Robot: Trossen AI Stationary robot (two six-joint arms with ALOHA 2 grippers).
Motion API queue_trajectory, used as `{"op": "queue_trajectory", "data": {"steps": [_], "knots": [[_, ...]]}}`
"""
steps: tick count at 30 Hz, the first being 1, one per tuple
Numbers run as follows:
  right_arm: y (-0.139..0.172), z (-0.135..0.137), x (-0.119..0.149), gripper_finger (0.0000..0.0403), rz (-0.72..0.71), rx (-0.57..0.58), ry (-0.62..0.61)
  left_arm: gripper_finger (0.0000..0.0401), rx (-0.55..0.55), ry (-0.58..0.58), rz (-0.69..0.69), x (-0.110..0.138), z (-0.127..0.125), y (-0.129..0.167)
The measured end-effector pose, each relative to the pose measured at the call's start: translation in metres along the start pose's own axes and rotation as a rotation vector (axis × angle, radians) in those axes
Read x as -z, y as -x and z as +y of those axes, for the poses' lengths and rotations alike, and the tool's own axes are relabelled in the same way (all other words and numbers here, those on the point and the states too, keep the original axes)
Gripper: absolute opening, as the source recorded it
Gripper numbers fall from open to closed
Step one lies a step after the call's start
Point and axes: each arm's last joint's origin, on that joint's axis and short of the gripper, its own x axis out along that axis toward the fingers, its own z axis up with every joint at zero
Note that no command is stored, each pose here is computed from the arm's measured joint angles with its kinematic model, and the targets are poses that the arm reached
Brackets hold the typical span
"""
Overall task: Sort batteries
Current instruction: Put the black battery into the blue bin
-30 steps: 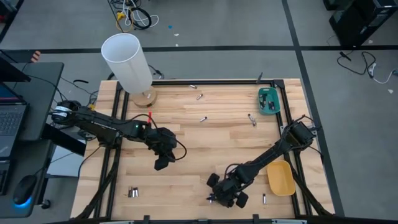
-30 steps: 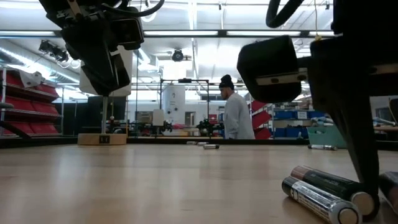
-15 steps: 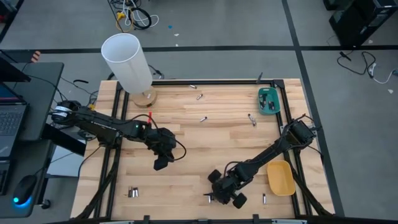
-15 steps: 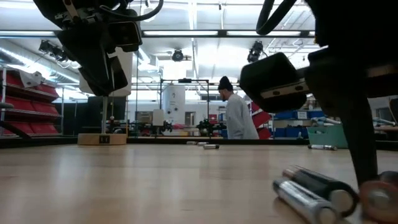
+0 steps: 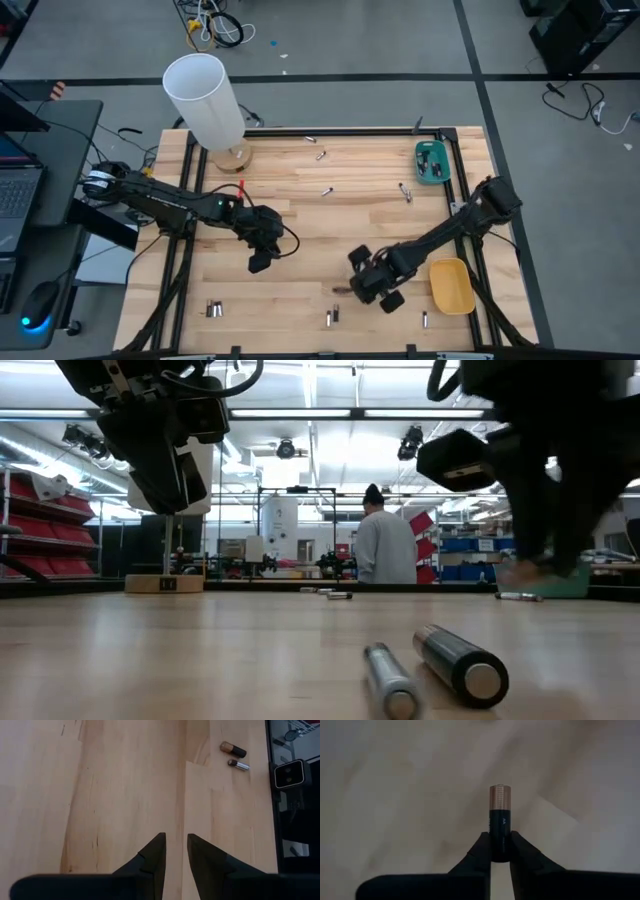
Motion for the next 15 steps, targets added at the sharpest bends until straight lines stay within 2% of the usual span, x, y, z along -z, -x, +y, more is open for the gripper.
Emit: {"op": "queue_trajectory", "data": {"steps": [3, 8, 15], "knots": [[0.008, -0.014, 0.017, 0.0033, 0.013, 0.051, -0.097, 0.0094, -0.001, 0.005, -0.001, 0.000, 0.000, 0.000], [0.030, -0.043, 0.052, 0.0034, 0.019, 0.154, -0.327, 0.0094, -0.001, 0.027, -0.001, 0.000, 0.000, 0.000], [0.071, -0.079, 0.101, 0.0035, 0.018, 0.349, -0.708, 0.0094, -0.017, 0.045, -0.016, -0.001, 0.000, 0.000]]}}
